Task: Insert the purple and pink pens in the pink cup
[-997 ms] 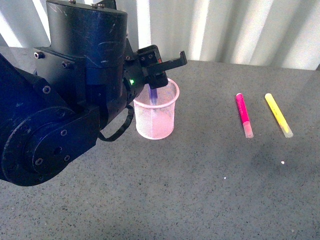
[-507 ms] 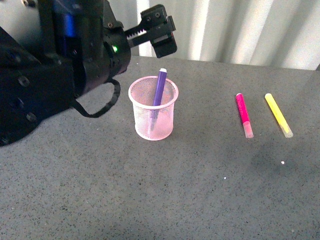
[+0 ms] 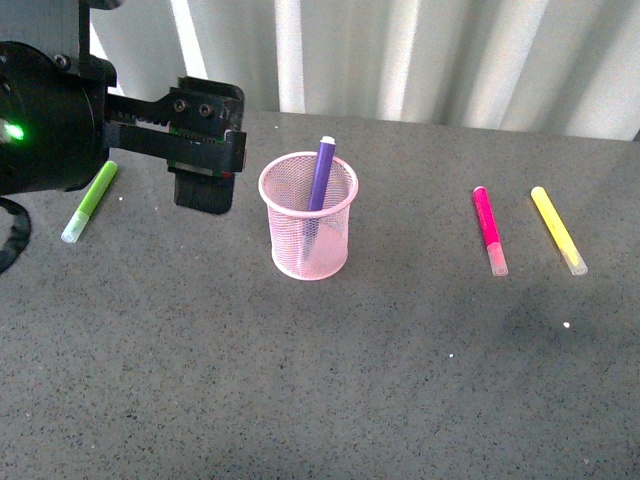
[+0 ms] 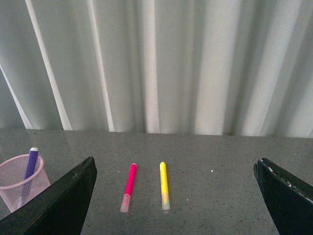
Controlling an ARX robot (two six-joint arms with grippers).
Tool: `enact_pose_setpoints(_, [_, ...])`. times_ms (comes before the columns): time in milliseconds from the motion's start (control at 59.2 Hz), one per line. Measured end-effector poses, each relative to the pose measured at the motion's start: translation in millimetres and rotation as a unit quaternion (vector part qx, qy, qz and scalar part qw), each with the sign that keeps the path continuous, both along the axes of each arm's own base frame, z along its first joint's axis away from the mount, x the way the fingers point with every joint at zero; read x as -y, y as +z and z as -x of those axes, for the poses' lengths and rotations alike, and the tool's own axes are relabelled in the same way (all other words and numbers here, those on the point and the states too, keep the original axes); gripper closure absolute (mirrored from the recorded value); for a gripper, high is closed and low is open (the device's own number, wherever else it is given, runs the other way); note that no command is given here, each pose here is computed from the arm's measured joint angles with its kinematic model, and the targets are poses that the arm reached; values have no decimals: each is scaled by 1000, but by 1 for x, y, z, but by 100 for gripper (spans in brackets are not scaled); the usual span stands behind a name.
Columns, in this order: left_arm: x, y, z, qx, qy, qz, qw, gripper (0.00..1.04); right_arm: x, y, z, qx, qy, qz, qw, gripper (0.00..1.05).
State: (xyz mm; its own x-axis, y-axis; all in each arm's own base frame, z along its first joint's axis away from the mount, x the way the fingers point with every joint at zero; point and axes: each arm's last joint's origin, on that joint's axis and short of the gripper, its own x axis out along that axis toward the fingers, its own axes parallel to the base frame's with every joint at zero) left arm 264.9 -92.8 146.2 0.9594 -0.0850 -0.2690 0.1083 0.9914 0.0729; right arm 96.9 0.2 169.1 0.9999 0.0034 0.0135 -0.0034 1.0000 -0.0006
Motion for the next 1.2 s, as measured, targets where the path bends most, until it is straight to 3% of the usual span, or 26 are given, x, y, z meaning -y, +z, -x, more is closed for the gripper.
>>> enact_pose_setpoints(135, [-29, 13, 26, 118, 47, 39, 991, 51, 0, 0, 0, 0, -2, 0, 1000, 7])
enact_pose_setpoints(186, [-35, 18, 32, 132, 49, 43, 989, 58, 0, 0, 0, 0, -2, 0, 1000, 7])
enact_pose_setpoints(355, [-60, 14, 69, 124, 44, 45, 990, 101, 0, 0, 0, 0, -2, 0, 1000, 7])
enact_pose_setpoints(879, [-91, 16, 116, 127, 47, 44, 990, 101, 0, 0, 0, 0, -2, 0, 1000, 7])
enact_pose_setpoints(1200, [-93, 25, 131, 140, 49, 45, 988, 101, 0, 0, 0, 0, -2, 0, 1000, 7])
